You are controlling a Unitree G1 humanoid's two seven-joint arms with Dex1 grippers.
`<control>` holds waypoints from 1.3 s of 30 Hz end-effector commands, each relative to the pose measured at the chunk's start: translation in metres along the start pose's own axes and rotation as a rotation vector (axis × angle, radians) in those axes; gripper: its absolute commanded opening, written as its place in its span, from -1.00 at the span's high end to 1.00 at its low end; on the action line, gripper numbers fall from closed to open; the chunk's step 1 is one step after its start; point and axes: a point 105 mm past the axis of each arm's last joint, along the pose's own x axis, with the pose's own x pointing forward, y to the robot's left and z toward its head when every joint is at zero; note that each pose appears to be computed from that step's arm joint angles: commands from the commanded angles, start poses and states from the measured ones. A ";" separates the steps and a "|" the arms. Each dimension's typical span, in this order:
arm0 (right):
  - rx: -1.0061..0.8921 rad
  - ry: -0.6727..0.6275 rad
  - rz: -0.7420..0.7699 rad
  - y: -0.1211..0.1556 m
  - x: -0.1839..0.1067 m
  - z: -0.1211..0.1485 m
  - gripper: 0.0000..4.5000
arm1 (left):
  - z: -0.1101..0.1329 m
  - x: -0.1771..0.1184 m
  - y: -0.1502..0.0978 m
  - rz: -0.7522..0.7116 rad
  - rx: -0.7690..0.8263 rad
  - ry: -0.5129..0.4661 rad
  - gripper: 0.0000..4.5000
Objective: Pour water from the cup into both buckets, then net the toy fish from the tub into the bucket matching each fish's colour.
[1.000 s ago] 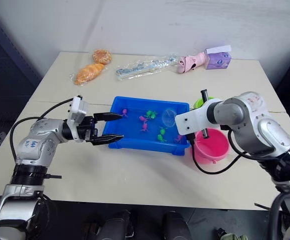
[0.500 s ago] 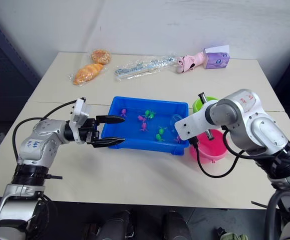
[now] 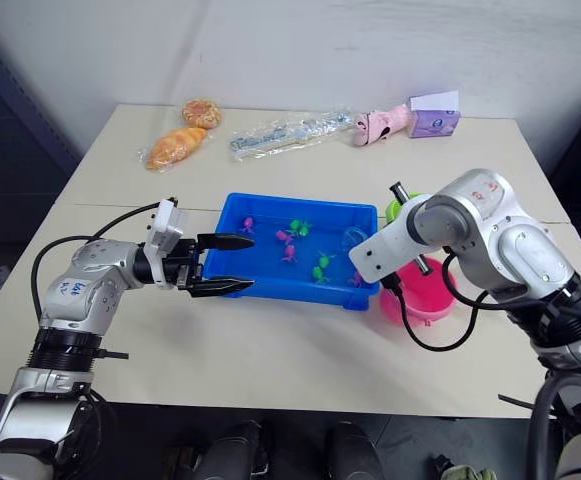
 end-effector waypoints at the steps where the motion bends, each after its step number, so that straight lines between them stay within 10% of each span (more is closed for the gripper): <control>1: -0.030 0.027 0.010 -0.003 -0.008 -0.003 1.00 | 0.011 0.001 0.000 -0.014 0.035 -0.022 -0.98; 39: 0.037 -0.158 0.189 0.020 -0.014 0.030 1.00 | 0.007 -0.003 -0.002 0.001 0.021 -0.022 -0.98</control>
